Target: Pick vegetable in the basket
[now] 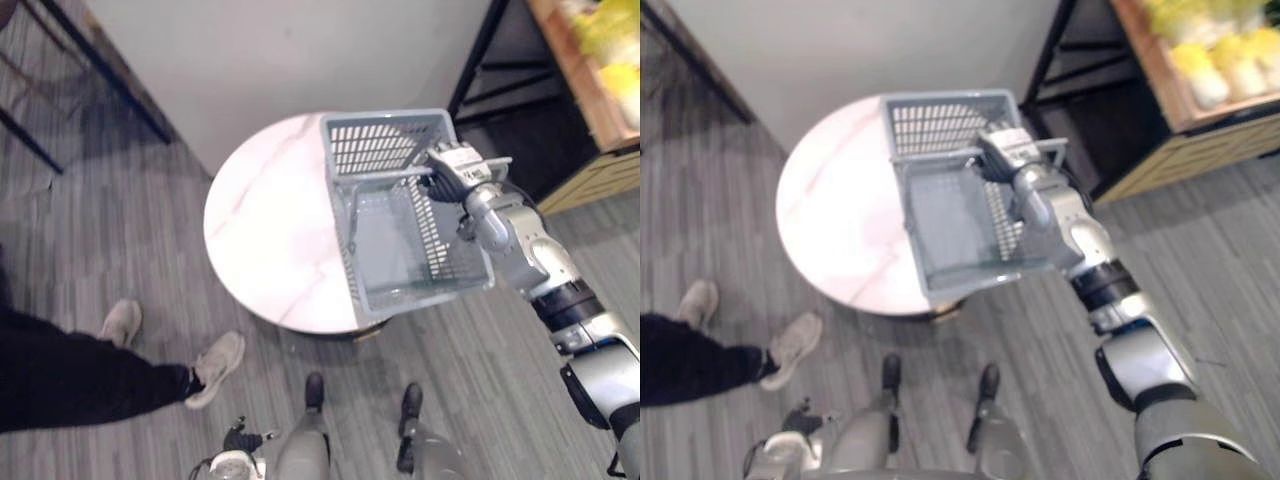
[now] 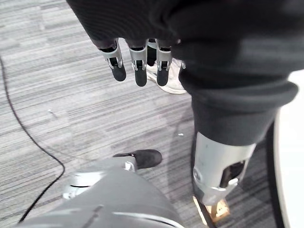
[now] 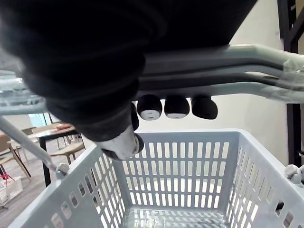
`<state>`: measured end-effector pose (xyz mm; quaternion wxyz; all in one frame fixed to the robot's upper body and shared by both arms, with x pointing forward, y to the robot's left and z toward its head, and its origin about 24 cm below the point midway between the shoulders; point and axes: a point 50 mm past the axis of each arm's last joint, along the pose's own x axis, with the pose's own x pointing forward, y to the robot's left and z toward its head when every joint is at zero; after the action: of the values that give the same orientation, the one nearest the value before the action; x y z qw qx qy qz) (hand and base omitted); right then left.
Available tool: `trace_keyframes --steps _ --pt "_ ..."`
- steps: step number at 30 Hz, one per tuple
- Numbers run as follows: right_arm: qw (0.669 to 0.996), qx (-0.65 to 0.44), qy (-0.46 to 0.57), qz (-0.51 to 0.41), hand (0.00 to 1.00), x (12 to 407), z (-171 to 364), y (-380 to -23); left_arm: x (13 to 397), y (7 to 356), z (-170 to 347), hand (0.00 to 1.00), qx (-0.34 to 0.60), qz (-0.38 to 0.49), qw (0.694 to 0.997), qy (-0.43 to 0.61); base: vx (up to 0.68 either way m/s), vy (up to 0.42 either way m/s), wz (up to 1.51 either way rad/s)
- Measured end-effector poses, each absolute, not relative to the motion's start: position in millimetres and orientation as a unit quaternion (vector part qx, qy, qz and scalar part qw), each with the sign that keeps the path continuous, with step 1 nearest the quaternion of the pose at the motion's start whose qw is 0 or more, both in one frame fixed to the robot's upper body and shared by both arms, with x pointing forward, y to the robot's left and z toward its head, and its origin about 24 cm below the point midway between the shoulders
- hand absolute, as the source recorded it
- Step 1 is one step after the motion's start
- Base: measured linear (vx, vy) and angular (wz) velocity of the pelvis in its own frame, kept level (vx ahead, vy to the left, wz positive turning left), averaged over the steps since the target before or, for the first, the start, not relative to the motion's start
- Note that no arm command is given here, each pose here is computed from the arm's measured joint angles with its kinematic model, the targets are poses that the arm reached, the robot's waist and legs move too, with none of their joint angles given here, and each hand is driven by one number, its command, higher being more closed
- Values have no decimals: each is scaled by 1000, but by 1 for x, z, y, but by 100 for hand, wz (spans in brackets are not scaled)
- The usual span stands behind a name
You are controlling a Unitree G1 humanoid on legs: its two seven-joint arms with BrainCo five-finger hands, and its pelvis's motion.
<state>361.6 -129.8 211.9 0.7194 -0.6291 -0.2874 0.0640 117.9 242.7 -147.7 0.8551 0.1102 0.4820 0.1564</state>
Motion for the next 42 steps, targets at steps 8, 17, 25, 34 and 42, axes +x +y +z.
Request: trace_keyframes --steps 8,17,25,34,42 --pt "723 -615 -289 124 100 333 187 -136 78 244 -158 0 104 151 827 532 -4 -7 -41" --pt "743 -618 -173 191 100 309 117 -165 64 243 -160 0 98 150 820 544 10 15 -8" --pt "756 -609 -225 79 100 300 162 -196 78 253 -155 0 135 132 828 529 -181 125 -68" --pt "738 -610 -284 44 100 297 190 -194 52 276 -152 0 174 124 804 556 -293 -16 -100" --pt "727 -621 -292 23 100 294 197 -199 39 265 -158 0 158 113 794 576 -123 -176 -98"
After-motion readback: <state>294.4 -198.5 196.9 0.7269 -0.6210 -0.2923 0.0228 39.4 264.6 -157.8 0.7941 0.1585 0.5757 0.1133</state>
